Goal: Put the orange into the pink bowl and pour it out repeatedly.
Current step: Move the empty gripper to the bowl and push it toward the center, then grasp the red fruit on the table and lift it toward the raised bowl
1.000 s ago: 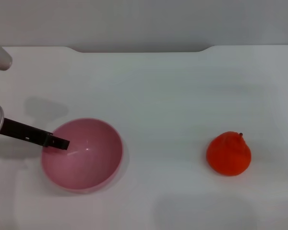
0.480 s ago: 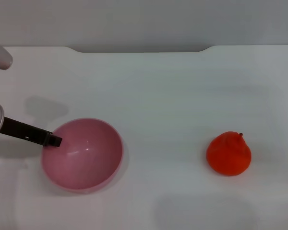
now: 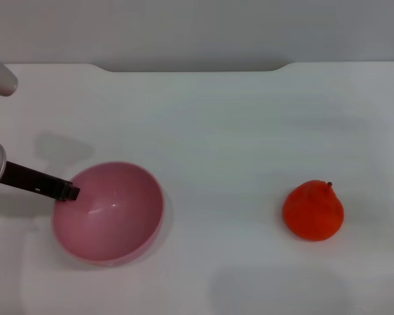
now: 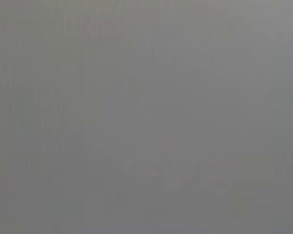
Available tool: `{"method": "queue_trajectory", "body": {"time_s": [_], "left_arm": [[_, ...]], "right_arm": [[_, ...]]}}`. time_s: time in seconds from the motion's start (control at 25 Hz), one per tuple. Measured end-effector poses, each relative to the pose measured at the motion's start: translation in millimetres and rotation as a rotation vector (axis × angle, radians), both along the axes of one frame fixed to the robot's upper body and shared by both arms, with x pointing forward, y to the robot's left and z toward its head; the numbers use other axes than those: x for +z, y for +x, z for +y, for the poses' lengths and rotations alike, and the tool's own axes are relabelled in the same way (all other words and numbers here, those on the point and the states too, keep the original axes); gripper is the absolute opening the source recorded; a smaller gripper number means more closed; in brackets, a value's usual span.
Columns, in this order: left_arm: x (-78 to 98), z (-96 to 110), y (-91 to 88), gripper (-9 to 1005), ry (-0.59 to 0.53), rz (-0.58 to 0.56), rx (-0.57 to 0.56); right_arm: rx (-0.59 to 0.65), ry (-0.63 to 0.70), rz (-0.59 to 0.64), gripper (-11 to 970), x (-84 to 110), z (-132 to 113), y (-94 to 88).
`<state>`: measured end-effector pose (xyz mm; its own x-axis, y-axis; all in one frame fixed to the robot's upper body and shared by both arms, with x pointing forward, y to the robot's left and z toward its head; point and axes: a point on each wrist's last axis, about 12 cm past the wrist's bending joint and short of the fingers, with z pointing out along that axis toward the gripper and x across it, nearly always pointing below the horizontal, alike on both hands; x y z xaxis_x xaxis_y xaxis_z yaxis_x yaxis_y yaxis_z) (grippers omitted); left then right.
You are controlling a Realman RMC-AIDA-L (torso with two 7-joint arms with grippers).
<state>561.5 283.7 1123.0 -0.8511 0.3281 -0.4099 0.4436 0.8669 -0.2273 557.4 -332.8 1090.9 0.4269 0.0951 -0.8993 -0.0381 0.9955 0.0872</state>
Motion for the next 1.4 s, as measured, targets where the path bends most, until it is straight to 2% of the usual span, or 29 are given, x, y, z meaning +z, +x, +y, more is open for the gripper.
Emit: {"method": "queue_trajectory", "body": {"time_s": [0.12, 0.2, 0.32, 0.44, 0.52, 0.6, 0.72, 0.84, 1.0, 1.12, 1.24, 1.4], "left_arm": [[0.6, -0.1, 0.1, 44, -0.001, 0.001, -0.003], [2.7, -0.8, 1.3, 44, -0.004, -0.003, -0.006], [8.7, -2.1, 4.5, 44, -0.01, -0.018, -0.012], [16.3, -4.5, 10.7, 44, -0.011, -0.04, -0.024], [20.6, -8.0, 15.2, 44, -0.01, -0.053, -0.04], [24.3, -10.4, 18.8, 44, -0.01, -0.065, -0.053], [30.6, -14.1, 24.1, 44, -0.011, -0.084, -0.073], [37.1, -17.5, 28.9, 44, -0.008, -0.095, -0.092], [45.5, -21.9, 34.1, 44, 0.001, -0.099, -0.118], [50.3, -23.3, 36.8, 44, 0.006, -0.101, -0.129], [53.2, -24.0, 38.7, 44, 0.005, -0.105, -0.131], [55.6, -25.2, 40.4, 44, 0.004, -0.108, -0.13]], "right_arm": [[0.003, 0.007, 0.0, 655, -0.2, 0.4, -0.2], [0.022, 0.04, -0.003, 655, -0.1, 0.7, -0.7], [0.125, 0.15, -0.026, 655, 7.5, -0.8, 1.6], [0.325, 0.259, -0.045, 655, 25.3, -3.8, 5.8], [0.498, 0.274, -0.042, 655, 43.8, -3.2, 10.1], [0.667, 0.253, -0.02, 655, 63.1, 1.7, 14.3], [0.914, 0.126, 0.059, 655, 95.5, 15.6, 21.3], [1.092, -0.045, 0.247, 655, 120.7, 32.1, 29.7], [1.185, -0.316, 0.611, 655, 139.8, 52.1, 44.0], [1.167, -0.489, 0.864, 655, 142.3, 62.6, 52.6], [1.072, -0.663, 1.084, 654, 138.4, 74.2, 59.2], [0.965, -0.854, 1.265, 654, 125.2, 94.4, 58.8]]}}
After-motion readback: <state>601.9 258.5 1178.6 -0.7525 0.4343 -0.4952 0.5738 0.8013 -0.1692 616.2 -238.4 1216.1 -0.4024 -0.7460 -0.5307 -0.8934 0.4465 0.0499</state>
